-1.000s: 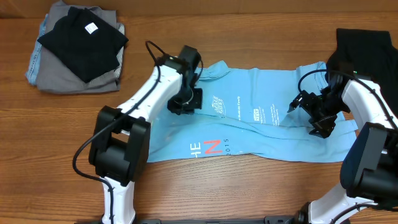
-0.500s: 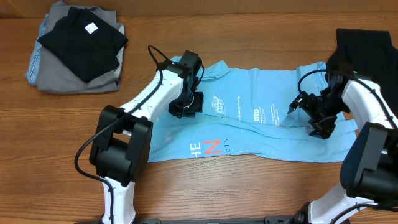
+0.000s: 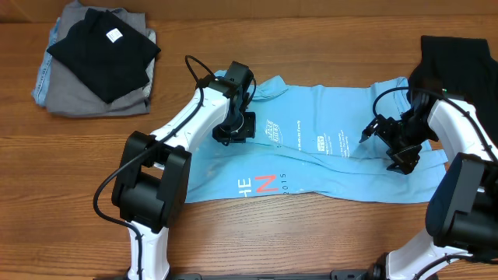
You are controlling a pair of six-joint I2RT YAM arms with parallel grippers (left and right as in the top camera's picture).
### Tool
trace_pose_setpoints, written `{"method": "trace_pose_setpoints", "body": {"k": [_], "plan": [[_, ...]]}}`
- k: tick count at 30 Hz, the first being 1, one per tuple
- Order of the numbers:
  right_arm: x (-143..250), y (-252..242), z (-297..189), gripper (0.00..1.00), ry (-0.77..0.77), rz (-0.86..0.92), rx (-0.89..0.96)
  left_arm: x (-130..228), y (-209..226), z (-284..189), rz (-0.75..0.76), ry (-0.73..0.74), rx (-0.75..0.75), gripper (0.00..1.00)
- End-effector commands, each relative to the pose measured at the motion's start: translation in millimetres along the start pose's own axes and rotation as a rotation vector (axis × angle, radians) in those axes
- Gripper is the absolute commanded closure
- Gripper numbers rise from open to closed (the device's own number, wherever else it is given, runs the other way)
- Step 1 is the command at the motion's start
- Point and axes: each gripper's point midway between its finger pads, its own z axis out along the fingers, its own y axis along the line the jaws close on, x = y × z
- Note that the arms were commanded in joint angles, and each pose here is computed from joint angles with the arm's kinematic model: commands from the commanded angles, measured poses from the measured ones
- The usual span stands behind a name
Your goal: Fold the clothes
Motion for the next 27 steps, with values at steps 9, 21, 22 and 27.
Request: {"method": "trace_pose_setpoints", "body": {"k": [9,21,22,27], "plan": [[1.0,0.1,-2.4,0.0,-0.011,-0.003,0.005,5.7,7.7,11.0,-0.032,0.017,-0.018,0.96],[0.9,0.1,-2.4,0.0,-0.011,-0.003,0.005,5.4,8.0,13.3,-0.038,0.012,-0.018,0.96],[0.9,0.1,-2.4,0.0,-0.011,-0.003,0.005,6.1,8.5,14.2,-0.038,0.013,-0.018,0.96],[0.8,0.2,-2.4,0.0,-0.012,-0.003,0.005,8.0,9.5,15.8,-0.039,0.018,-0.021,0.96]]}}
